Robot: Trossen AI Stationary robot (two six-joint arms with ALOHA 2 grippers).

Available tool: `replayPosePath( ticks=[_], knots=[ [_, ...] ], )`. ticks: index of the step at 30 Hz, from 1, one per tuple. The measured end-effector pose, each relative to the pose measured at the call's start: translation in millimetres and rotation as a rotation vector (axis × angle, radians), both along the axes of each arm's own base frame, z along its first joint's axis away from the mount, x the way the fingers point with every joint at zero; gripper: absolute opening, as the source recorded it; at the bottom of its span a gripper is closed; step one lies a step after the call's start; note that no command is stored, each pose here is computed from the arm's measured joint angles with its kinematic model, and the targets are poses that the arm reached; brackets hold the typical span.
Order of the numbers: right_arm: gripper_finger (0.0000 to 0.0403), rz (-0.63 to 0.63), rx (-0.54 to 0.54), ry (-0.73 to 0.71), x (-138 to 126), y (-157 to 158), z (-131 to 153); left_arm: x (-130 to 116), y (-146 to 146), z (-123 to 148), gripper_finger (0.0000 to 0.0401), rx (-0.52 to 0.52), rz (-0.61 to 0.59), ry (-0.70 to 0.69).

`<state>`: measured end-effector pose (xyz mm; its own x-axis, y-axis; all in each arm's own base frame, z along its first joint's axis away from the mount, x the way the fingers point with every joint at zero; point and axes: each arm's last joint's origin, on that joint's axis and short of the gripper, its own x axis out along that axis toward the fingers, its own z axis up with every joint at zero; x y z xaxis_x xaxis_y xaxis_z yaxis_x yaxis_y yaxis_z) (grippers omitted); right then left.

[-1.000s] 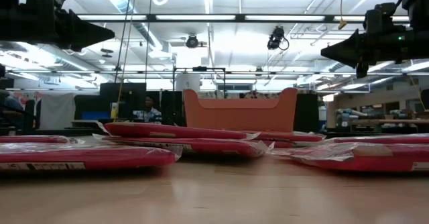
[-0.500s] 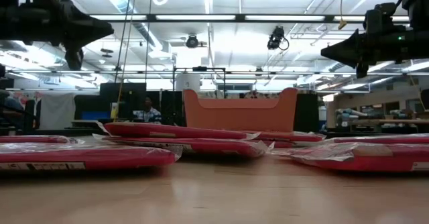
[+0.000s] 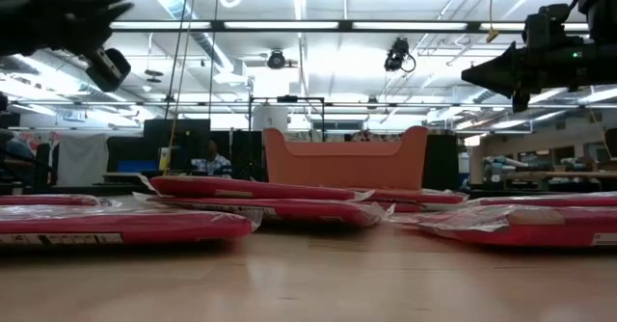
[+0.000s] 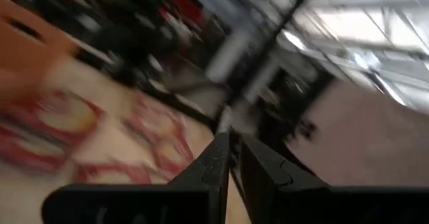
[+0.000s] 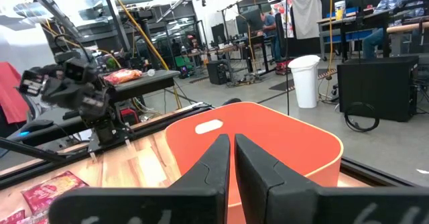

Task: Sort popcorn bags into baskets
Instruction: Put the red popcorn bag into the orange bin

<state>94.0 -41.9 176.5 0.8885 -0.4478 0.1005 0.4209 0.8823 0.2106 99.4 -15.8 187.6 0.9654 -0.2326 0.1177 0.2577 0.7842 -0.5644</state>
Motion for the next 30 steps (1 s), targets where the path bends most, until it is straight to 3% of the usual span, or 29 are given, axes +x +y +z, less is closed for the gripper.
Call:
replayPosePath(
  ticks=[3, 9, 13, 19, 24, 30],
  knots=[
    [0.0027, 0.0, 0.0, 0.0, 0, 0, 0, 3, -7, -5, 0.0041, 0.035, -0.094, 0.052],
    [0.0027, 0.0, 0.0, 0.0, 0, 0, 0, 8, -18, -10, 0.0045, 0.146, -0.14, 0.074],
    [0.0027, 0.0, 0.0, 0.0, 0, 0, 0, 12, -23, -13, 0.0071, 0.182, -0.108, 0.106],
    [0.0027, 0.0, 0.0, 0.0, 0, 0, 0, 19, -27, -25, 0.0128, 0.259, 0.033, 0.218],
    [0.0027, 0.0, 0.0, 0.0, 0, 0, 0, 26, -33, -29, 0.016, 0.31, 0.032, 0.25],
    [0.0027, 0.0, 0.0, 0.0, 0, 0, 0, 43, -49, -16, 0.0165, 0.364, 0.024, 0.328]
  ],
)
